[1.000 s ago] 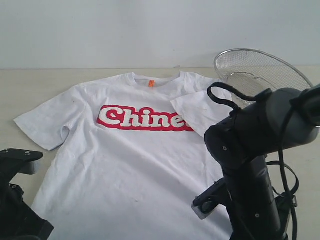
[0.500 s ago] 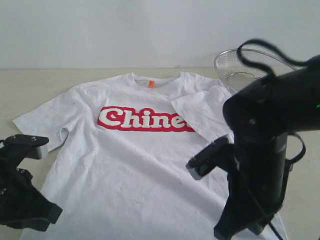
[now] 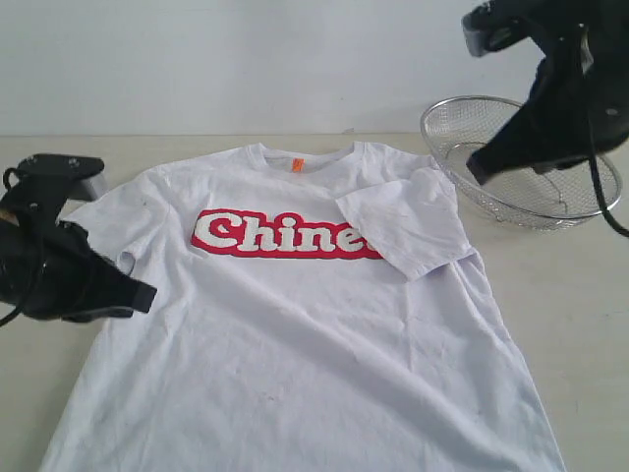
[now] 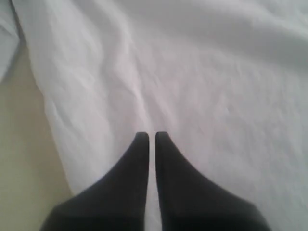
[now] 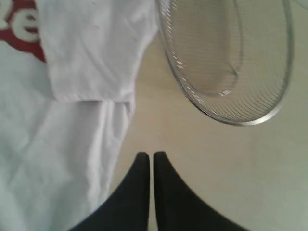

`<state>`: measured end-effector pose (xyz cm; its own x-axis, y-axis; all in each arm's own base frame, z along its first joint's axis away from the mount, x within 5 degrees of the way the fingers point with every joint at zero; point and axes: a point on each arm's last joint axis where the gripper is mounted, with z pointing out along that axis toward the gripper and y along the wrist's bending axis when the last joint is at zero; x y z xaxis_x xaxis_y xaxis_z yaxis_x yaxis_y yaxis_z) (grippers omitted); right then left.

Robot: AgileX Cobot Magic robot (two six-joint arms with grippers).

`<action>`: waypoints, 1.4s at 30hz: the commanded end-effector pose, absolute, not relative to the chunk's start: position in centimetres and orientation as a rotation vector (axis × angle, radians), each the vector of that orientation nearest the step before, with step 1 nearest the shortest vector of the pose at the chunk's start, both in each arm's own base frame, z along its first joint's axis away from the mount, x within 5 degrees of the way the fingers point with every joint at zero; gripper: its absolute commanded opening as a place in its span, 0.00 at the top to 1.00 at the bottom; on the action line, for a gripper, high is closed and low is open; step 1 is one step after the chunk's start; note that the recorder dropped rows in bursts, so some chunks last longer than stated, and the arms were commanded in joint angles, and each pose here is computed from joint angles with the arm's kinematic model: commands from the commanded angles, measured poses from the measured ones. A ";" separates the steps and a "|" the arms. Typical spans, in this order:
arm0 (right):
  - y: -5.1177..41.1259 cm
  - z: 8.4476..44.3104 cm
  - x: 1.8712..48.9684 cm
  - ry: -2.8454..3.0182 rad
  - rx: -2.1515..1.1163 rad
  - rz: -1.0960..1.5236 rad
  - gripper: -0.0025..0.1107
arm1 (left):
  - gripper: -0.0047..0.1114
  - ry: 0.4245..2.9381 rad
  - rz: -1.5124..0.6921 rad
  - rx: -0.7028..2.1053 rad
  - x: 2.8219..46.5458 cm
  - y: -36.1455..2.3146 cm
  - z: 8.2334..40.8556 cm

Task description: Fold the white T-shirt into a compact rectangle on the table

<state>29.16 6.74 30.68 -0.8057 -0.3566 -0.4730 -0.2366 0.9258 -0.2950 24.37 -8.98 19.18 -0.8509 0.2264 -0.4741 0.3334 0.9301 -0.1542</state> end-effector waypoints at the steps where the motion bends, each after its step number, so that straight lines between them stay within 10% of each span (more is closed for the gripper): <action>1: 7.9 30.3 32.2 2.547 -0.527 -0.007 0.98 | 0.92 2.498 -0.248 0.365 27.2 -8.4 20.3; 15: 12.2 22.9 41.3 2.692 -0.692 0.270 0.98 | 0.92 2.639 -0.197 -0.114 35.9 3.4 18.7; 25: 13.4 18.5 45.6 2.739 -0.738 0.281 0.98 | 0.92 2.541 -0.665 -0.355 37.9 11.5 17.9; 42: 12.6 15.9 47.2 2.781 -0.733 0.094 0.98 | 0.92 2.608 -0.809 -0.399 41.1 13.9 12.3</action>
<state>46.99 13.18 15.70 -0.8338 -0.4789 -0.2746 -0.5036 0.8637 0.0229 40.60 13.68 12.27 -0.8964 -0.3571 -0.2625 -0.1455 0.7965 -0.5869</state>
